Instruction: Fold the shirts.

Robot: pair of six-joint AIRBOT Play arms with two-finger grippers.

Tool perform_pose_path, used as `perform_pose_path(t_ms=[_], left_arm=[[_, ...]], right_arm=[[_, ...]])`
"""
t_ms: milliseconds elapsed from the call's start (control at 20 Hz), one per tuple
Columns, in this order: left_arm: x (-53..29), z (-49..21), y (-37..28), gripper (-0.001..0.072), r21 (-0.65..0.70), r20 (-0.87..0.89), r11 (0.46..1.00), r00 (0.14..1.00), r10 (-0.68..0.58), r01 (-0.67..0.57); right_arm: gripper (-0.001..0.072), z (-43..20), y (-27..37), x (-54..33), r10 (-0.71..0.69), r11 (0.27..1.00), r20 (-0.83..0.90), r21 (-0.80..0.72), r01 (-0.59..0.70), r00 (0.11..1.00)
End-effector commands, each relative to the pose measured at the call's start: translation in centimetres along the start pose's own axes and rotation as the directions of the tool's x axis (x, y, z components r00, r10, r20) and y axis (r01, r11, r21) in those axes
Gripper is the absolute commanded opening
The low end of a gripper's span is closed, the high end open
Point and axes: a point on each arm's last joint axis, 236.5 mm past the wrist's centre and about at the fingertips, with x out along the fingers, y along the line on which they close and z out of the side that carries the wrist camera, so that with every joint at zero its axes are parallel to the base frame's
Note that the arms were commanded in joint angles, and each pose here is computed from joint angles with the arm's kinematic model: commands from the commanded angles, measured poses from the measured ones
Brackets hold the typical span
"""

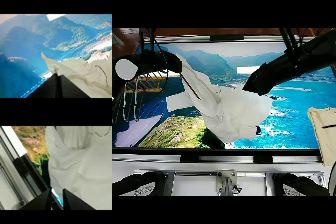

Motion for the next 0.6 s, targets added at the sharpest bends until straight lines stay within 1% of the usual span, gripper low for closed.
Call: perform_pose_path(t_ms=[0,50,100,150,200,300,350,450,500,550], left_arm=[[0.6,-1.1,-0.2,0.0046,-0.002,-0.040,1.000,0.999,-0.008,0.008],[1.1,-2.0,-0.3,0.0046,-0.003,-0.074,1.000,0.997,-0.016,0.015],[1.4,-2.9,-0.5,0.0046,-0.004,-0.104,1.000,0.994,-0.022,0.022],[1.6,-3.5,-0.5,0.0045,-0.006,-0.123,1.000,0.992,-0.026,0.025],[1.8,-3.8,-0.6,0.0046,-0.006,-0.130,1.000,0.991,-0.027,0.026],[1.8,-3.8,-0.6,0.0046,-0.006,-0.131,1.000,0.991,-0.027,0.026],[1.7,-3.8,-0.6,0.0046,-0.006,-0.130,1.000,0.991,-0.027,0.026],[1.6,-3.7,-0.6,0.0046,-0.006,-0.127,1.000,0.992,-0.026,0.026],[1.5,-3.6,-0.6,0.0046,-0.006,-0.124,1.000,0.992,-0.026,0.025],[1.5,-3.6,-0.6,0.0046,-0.007,-0.124,1.000,0.992,-0.026,0.026]], right_arm=[[0.0292,-3.7,-4.7,2.7,-0.060,0.986,-0.158,0.147,0.083,0.986],[0.0294,-4.4,-5.1,4.2,0.008,0.975,-0.140,0.219,0.023,0.990],[0.0385,-4.6,-5.4,5.6,0.084,0.953,-0.092,0.298,-0.053,0.992],[0.0458,-4.6,-6.4,7.4,0.128,0.915,-0.023,0.389,-0.109,0.991],[0.0458,-5.1,-7.8,9.4,0.127,0.878,0.026,0.461,-0.125,0.992],[0.0458,-6.7,-10.1,13.7,0.098,0.830,0.052,0.547,-0.110,0.994],[0.0458,-7.6,-10.1,16.0,0.117,0.825,0.037,0.552,-0.118,0.992],[0.0459,-8.9,-8.5,20.3,0.183,0.881,-0.029,0.448,-0.150,0.983],[0.0489,-9.4,-7.7,22.2,0.202,0.906,-0.060,0.391,-0.164,0.977],[0.0570,-9.9,-7.2,23.9,0.211,0.914,-0.084,0.369,-0.167,0.974]])
